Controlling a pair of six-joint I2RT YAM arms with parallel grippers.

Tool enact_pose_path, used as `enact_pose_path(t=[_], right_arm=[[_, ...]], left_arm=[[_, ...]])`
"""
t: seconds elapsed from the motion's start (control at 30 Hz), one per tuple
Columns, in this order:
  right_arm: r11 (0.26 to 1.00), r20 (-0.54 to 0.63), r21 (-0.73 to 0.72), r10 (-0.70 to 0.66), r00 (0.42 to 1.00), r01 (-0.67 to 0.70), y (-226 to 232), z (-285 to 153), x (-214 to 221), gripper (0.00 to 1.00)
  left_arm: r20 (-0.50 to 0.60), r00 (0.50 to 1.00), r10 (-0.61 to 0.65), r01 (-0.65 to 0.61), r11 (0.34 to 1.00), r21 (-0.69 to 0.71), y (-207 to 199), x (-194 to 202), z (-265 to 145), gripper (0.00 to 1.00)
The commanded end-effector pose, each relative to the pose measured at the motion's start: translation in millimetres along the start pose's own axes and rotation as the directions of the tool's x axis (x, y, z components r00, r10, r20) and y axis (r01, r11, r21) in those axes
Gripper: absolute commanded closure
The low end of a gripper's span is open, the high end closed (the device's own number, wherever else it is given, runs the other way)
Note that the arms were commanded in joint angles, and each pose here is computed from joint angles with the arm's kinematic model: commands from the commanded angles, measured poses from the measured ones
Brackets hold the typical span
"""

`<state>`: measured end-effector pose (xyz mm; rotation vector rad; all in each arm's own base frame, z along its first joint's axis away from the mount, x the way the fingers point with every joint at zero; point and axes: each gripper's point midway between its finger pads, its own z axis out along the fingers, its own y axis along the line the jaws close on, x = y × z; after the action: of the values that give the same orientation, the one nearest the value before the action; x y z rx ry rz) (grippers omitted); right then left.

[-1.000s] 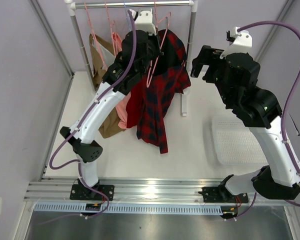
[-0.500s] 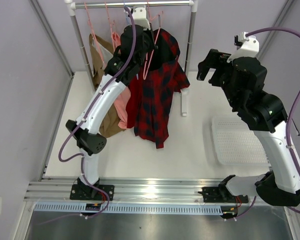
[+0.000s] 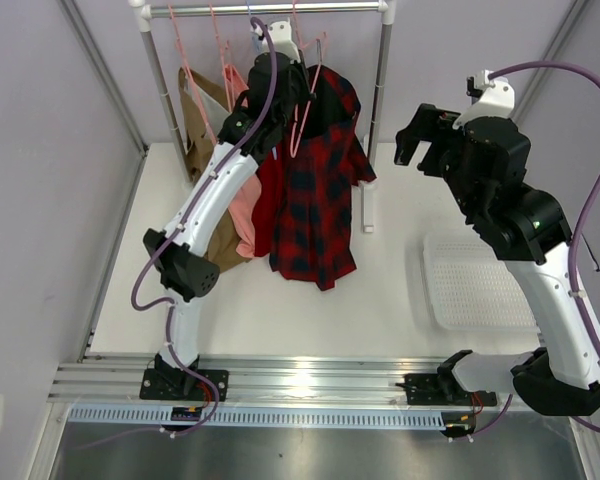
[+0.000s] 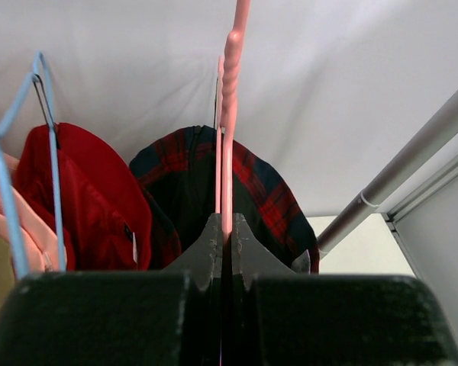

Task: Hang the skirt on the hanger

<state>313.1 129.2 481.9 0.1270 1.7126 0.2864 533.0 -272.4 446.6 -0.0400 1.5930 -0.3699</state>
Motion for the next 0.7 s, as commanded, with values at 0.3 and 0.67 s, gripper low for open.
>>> enact_pose_path(t=[0.3,0.67], right_arm=[[0.999,0.020,-0.030,0.035,0.999,-0.034,0.2,-3.8,-0.2,0.05],[1.000,-0.050,-0.011,0.001,0.999,-0.002,-8.8,-7.1,21.9,0.03]], left_arm=[[0.043,0.998,-0.042,0.039,0.996,0.076,-4.9,-20.9,-8.3,0.97],[0.074,0.996,-0.046,0.035,0.990,0.140,-6.3,-72.3,-74.6,0.27]])
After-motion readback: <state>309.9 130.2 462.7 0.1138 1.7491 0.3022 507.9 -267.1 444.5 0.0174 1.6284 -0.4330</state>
